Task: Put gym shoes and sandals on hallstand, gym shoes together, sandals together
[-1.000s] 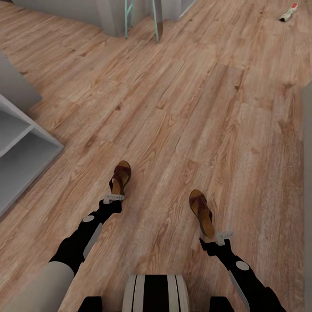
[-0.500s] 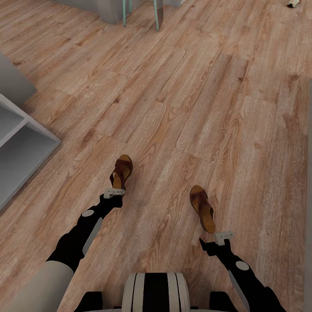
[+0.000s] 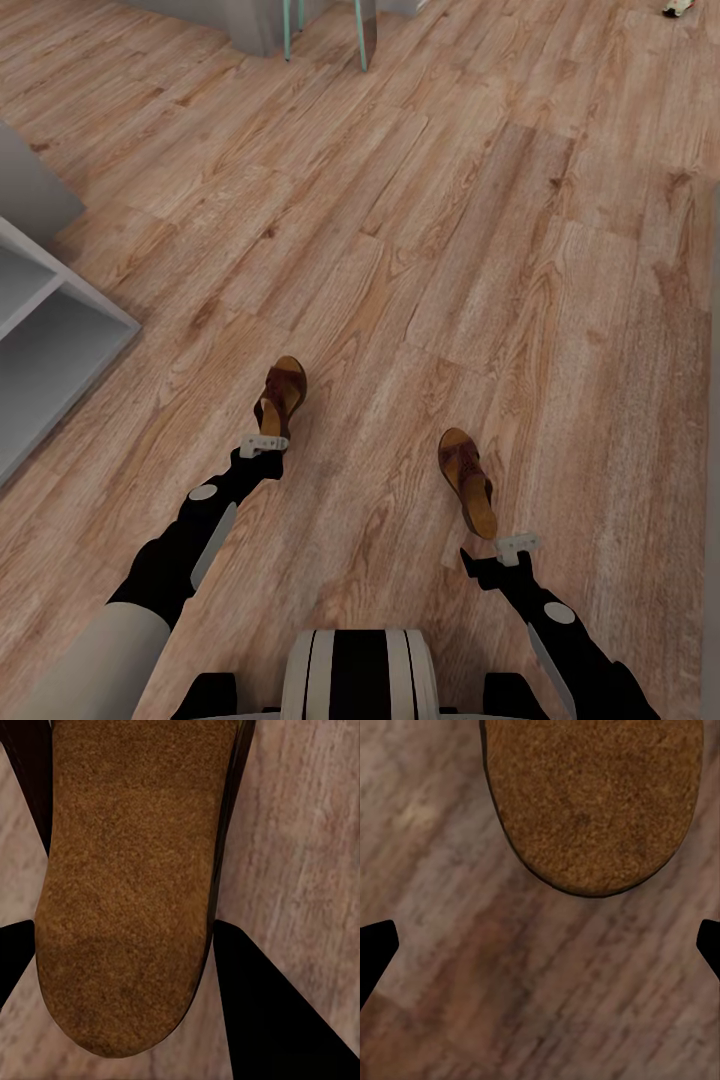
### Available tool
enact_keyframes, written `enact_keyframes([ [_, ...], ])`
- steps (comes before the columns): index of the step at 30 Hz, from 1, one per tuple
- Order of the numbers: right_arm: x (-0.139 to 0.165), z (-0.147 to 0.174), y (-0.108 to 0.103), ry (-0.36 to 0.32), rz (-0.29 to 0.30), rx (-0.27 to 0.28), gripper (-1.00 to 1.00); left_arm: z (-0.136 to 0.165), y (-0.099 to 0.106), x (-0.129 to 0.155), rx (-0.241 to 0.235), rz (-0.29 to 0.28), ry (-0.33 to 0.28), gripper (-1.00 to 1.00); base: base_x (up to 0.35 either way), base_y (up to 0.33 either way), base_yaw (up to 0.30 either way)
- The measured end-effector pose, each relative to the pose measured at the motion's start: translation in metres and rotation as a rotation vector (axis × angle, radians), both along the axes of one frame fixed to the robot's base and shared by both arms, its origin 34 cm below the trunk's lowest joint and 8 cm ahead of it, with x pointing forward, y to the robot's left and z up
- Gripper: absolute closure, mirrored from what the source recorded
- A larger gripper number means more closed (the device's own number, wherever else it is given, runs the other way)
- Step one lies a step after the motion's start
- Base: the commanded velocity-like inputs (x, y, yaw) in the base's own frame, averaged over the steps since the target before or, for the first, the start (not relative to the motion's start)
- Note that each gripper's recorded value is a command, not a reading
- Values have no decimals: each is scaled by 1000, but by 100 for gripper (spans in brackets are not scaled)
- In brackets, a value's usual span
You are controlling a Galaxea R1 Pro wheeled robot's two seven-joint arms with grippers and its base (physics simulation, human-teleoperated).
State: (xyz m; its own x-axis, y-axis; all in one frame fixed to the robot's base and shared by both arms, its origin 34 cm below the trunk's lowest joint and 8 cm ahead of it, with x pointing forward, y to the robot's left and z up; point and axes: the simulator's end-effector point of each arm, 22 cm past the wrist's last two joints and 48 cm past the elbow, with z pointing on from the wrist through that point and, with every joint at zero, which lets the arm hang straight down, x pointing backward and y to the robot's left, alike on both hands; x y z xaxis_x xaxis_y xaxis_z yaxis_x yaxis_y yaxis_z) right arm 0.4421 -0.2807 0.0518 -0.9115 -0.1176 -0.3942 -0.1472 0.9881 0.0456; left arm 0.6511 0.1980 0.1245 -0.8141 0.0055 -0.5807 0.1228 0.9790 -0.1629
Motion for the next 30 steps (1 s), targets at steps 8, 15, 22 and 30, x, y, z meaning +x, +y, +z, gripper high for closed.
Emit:
enact_keyframes([
  [8, 0, 0, 0, -1, -1, 0, -100, 0, 0, 1, 0, 0, -4, 100, 83, 0, 0],
  [15, 1, 0, 0, -1, -1, 0, -100, 1, 0, 1, 0, 0, -5, 100, 11, 0, 0],
  [22, 1, 0, -1, -2, -2, -1, -100, 1, 0, 1, -1, 0, -7, 100, 21, 0, 0],
  [30, 1, 1, -1, -3, -2, -2, -100, 1, 0, 2, -2, 0, -9, 100, 44, 0, 0],
])
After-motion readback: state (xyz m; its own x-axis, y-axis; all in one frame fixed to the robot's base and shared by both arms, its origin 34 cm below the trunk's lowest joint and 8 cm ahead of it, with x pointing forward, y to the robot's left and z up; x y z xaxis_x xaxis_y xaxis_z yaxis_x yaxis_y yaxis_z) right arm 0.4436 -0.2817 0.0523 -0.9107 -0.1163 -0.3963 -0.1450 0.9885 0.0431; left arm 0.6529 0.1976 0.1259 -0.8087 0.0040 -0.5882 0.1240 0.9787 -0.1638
